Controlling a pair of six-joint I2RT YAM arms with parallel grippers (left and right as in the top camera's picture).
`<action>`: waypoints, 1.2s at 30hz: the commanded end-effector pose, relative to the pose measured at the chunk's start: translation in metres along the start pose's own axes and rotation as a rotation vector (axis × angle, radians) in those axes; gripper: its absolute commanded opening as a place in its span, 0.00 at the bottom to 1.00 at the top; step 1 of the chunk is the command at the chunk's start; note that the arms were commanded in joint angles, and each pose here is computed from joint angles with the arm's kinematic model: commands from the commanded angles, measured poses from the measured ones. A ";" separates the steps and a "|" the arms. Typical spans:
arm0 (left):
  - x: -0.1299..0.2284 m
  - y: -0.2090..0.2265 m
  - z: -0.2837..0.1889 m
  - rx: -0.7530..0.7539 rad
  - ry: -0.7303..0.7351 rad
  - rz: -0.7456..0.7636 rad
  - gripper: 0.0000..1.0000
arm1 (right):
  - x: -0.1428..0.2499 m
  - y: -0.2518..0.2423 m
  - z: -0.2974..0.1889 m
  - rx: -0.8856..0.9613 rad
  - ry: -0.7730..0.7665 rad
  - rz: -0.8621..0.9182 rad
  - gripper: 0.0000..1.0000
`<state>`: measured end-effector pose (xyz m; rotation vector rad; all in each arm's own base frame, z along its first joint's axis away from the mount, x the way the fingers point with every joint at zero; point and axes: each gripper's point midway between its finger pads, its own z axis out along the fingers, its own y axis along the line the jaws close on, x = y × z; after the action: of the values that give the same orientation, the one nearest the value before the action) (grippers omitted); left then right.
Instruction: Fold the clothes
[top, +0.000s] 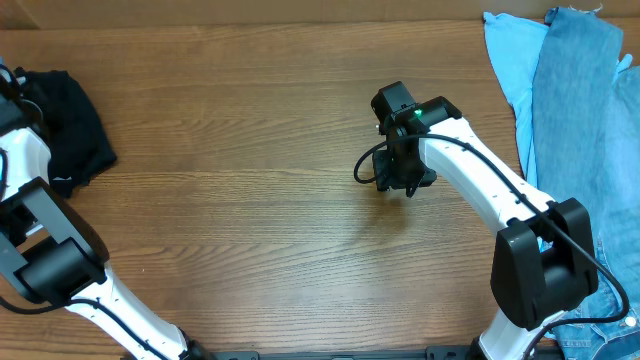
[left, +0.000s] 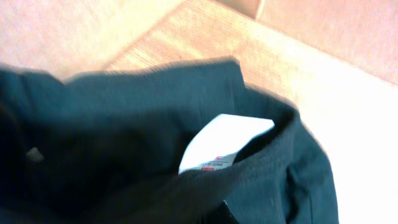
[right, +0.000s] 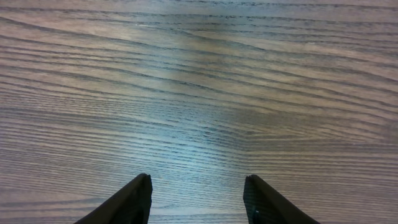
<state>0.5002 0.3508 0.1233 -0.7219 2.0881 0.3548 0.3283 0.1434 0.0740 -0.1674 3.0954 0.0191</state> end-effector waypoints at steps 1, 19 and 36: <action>-0.046 0.021 -0.006 -0.046 -0.099 -0.016 0.05 | -0.004 0.002 -0.008 -0.010 -0.025 0.004 0.52; 0.011 0.120 0.009 -0.325 0.069 -0.108 0.07 | 0.005 0.004 -0.008 -0.026 0.013 0.014 0.52; -0.032 0.064 -0.038 -0.026 0.079 -0.116 0.86 | 0.011 0.006 -0.008 -0.040 0.041 0.027 0.52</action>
<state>0.4152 0.4289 0.0799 -1.0792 2.2149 0.4667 0.3127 0.1451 0.0739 -0.1346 3.1648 0.0556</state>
